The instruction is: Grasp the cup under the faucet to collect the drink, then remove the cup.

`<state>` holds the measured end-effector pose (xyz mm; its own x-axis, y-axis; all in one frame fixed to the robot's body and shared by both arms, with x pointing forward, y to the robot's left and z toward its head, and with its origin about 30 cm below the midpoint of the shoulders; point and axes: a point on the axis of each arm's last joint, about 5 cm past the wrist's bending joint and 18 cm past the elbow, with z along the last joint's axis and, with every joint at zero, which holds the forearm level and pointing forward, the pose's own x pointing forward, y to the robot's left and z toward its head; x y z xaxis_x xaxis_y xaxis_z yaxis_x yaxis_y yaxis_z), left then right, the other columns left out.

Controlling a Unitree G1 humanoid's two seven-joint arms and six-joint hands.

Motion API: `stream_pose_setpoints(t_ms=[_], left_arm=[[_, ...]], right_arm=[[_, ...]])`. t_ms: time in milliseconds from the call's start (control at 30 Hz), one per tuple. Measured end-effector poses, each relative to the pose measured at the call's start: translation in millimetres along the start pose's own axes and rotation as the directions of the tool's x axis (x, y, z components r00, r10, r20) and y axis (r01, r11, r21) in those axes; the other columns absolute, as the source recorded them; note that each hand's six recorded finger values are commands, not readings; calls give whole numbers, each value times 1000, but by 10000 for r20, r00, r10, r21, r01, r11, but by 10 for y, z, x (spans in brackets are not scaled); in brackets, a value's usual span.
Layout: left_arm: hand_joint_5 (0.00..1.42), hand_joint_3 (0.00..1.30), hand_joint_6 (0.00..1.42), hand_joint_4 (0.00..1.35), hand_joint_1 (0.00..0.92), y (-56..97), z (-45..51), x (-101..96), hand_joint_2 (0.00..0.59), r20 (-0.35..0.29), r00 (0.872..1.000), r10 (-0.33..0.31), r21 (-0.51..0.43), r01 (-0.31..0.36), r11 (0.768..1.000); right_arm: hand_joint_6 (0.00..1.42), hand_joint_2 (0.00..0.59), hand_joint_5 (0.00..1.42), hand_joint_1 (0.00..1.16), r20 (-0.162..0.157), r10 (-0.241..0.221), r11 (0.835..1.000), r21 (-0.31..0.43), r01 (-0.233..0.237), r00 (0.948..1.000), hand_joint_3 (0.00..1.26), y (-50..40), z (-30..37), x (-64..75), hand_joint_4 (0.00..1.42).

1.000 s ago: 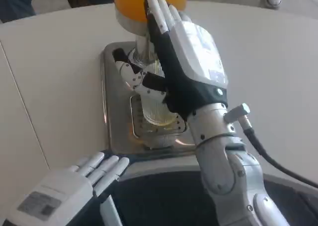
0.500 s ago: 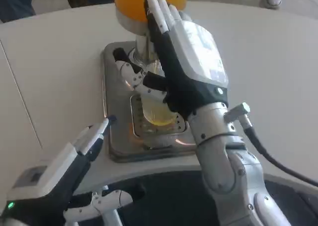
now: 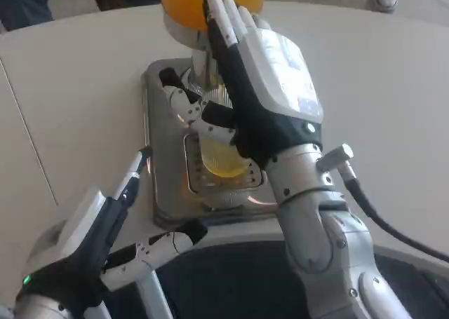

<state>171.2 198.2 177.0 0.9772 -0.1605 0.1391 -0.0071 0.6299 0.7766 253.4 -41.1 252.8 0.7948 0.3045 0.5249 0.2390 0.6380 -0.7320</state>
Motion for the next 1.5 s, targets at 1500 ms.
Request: stream_pose_setpoints(t_ms=[1500], left_arm=[[179,0,342,0,205,-502,534,342,68,-1370,9453,2959,-2734,-3232,9060]], right_arm=[[0,443,0,434,-234,125,9997,-203,-129,9996,5,-18,118,-80,0]])
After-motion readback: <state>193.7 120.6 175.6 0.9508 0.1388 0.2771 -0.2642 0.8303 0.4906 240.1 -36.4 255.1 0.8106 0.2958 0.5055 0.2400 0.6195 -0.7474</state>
